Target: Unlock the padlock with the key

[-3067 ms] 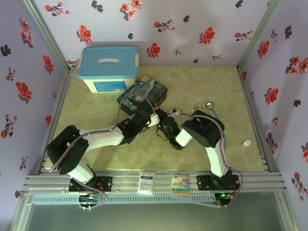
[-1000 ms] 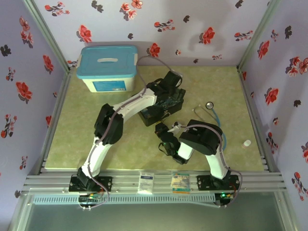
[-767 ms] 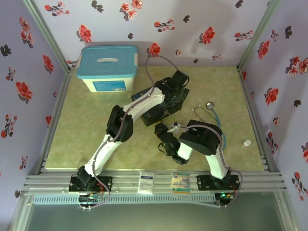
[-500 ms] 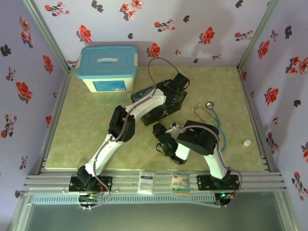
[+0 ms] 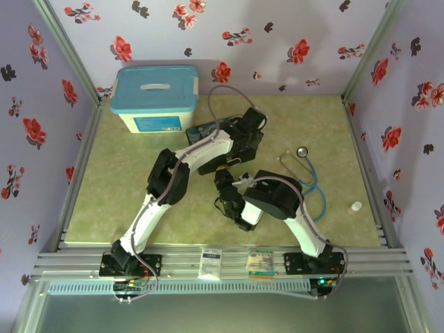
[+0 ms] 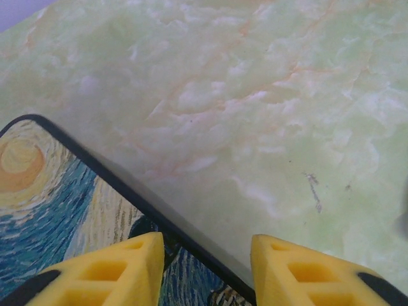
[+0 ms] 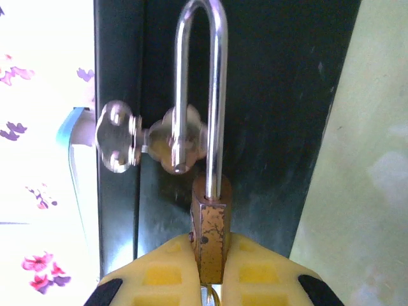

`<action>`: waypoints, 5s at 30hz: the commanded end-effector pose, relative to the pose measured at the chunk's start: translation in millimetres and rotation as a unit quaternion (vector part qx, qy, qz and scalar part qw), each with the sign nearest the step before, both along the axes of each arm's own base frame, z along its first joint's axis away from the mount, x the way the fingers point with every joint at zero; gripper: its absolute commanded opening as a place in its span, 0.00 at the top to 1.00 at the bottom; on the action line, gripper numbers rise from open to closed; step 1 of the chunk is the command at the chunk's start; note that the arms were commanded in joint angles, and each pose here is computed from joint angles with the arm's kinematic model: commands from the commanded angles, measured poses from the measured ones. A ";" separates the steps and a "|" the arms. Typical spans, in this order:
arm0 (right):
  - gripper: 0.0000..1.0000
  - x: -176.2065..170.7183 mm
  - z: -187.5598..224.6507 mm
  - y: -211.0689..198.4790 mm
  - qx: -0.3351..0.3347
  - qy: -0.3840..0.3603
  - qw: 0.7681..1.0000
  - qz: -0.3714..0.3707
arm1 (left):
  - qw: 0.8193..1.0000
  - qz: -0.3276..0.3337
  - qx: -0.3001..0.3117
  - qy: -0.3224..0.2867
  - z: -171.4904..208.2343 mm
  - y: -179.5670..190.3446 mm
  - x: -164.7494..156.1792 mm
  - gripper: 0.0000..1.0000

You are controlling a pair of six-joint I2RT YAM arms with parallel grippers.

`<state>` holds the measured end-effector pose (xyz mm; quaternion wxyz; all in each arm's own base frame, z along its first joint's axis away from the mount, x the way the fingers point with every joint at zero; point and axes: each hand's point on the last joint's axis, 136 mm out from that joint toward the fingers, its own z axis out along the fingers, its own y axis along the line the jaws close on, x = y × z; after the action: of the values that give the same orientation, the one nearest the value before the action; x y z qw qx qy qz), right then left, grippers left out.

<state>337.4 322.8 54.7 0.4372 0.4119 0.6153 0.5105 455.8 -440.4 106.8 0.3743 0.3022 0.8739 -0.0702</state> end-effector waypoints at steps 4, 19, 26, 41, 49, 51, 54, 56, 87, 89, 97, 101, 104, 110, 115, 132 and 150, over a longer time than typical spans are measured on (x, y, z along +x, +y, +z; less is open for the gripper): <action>1.00 20.9 -17.7 -27.2 -0.091 0.014 0.996 -0.014 | 0.986 -0.036 0.082 0.137 -87.2 37.6 -49.2 0.64; 1.00 18.6 -15.2 -43.3 0.006 0.039 0.998 -0.052 | 0.987 -0.019 0.060 0.147 -93.4 49.8 -51.3 0.74; 1.00 22.9 -10.0 -25.3 0.079 0.061 0.995 -0.004 | 0.988 -0.016 0.056 0.145 -94.3 56.6 -52.9 0.74; 1.00 37.7 -9.4 -61.8 0.028 0.054 0.998 -0.027 | 0.988 -0.019 0.033 0.148 -102.6 63.1 -59.6 0.81; 1.00 14.9 -25.2 -99.7 -0.126 0.085 0.986 -0.070 | 0.989 -0.026 0.032 0.145 -108.7 63.3 -61.1 0.82; 1.00 14.2 -36.1 -102.9 -0.092 0.083 0.989 -0.075 | 0.988 -0.025 0.034 0.146 -111.3 64.3 -60.8 0.82; 1.00 17.7 -40.8 -90.0 -0.072 0.074 0.994 -0.035 | 0.988 -0.020 0.031 0.149 -112.7 64.7 -60.2 0.82; 1.00 17.0 -30.7 -81.9 -0.108 0.061 0.992 -0.009 | 0.989 -0.019 0.029 0.147 -110.3 65.9 -59.2 0.82; 1.00 -118.8 44.1 -155.0 -0.377 0.297 0.760 0.438 | 0.996 -0.069 -0.026 0.054 29.4 62.9 -76.0 0.60; 1.00 -122.1 36.0 -165.8 -0.405 0.325 0.731 0.442 | 0.996 -0.068 -0.038 0.043 44.2 62.0 -76.9 0.49; 1.00 -121.6 17.4 -187.1 -0.465 0.373 0.667 0.447 | 0.993 -0.035 -0.104 0.036 86.3 68.7 -92.5 0.37; 1.00 -122.4 1.6 -184.9 -0.464 0.383 0.651 0.463 | 0.988 -0.017 -0.146 0.041 98.2 81.9 -112.6 0.35; 1.00 -122.9 -6.8 -182.4 -0.459 0.390 0.642 0.474 | 0.986 -0.020 -0.157 0.044 99.6 89.4 -132.8 0.34; 0.98 -121.9 -17.8 -195.6 -0.488 0.416 0.607 0.469 | 0.985 -0.024 -0.157 0.063 85.6 98.2 -164.1 0.34; 0.84 -123.9 -22.8 -197.7 -0.495 0.422 0.594 0.473 | 0.986 -0.025 -0.146 0.078 70.9 103.3 -176.8 0.34; 0.62 -91.2 -18.5 -191.0 -0.522 0.399 0.606 0.448 | 0.987 -0.027 -0.136 0.085 60.3 105.2 -182.1 0.33; 0.83 -116.4 -20.5 -189.9 -0.503 0.406 0.601 0.470 | 0.991 -0.019 -0.107 0.083 54.0 117.3 -183.7 0.32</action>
<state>231.6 134.3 37.1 -0.0024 -0.0521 0.9981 0.0341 275.0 -329.1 158.6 0.3248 0.2668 0.8832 -0.2082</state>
